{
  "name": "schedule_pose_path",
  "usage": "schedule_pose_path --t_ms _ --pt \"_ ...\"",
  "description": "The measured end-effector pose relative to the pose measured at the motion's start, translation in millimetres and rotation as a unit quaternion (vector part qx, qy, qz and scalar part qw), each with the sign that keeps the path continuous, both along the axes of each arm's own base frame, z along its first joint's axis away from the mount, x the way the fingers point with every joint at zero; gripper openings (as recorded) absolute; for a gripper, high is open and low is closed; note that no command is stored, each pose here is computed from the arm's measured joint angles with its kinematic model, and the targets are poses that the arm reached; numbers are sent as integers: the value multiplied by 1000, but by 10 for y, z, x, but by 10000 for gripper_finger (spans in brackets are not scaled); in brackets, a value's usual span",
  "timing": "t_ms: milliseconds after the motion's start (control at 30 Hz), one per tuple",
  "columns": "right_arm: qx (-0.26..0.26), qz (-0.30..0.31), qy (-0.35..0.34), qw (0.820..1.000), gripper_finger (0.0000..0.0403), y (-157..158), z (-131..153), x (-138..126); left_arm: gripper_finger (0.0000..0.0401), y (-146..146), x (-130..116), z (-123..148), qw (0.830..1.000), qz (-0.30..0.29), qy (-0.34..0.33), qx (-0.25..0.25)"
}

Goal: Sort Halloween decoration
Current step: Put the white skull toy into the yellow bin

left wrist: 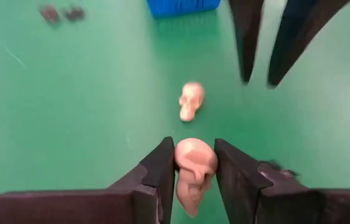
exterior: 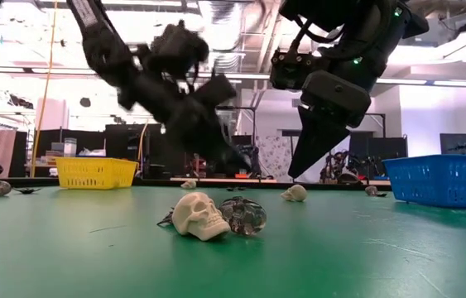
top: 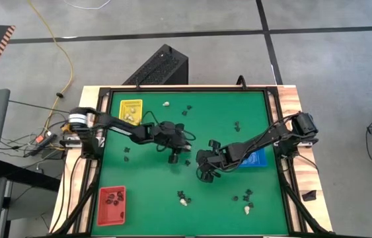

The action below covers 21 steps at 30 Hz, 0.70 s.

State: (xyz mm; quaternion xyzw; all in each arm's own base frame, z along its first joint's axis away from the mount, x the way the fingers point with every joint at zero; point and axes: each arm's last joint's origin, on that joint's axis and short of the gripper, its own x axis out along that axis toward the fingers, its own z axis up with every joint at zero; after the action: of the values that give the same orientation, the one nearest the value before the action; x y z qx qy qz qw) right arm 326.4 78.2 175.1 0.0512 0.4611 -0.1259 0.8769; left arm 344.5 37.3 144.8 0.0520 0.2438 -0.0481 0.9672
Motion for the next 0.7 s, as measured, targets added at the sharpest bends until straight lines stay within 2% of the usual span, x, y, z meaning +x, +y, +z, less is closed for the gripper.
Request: schedule_pose_path --t_ms 100,233,333,400,500,567,700 --pt "0 0 0 1000 118 0 0 -1 83 60 -188 338 999 13 17 27" --pt "0 0 -2 1000 118 -2 2 4 81 172 -587 761 993 89 31 72" --pt "-1 1 -3 1000 118 -1 3 5 86 242 -962 832 980 178 22 85" --pt "-1 3 -3 1000 118 -1 3 6 90 260 -1207 790 969 239 9 68" --pt "-5 10 -7 1000 118 1 9 17 92 248 -1514 677 943 331 -34 20" --pt "-6 14 -15 1000 118 4 18 31 93 248 -1670 599 920 388 -56 9" --pt "-7 20 -35 999 118 7 40 65 94 294 -1914 491 852 519 -68 13"
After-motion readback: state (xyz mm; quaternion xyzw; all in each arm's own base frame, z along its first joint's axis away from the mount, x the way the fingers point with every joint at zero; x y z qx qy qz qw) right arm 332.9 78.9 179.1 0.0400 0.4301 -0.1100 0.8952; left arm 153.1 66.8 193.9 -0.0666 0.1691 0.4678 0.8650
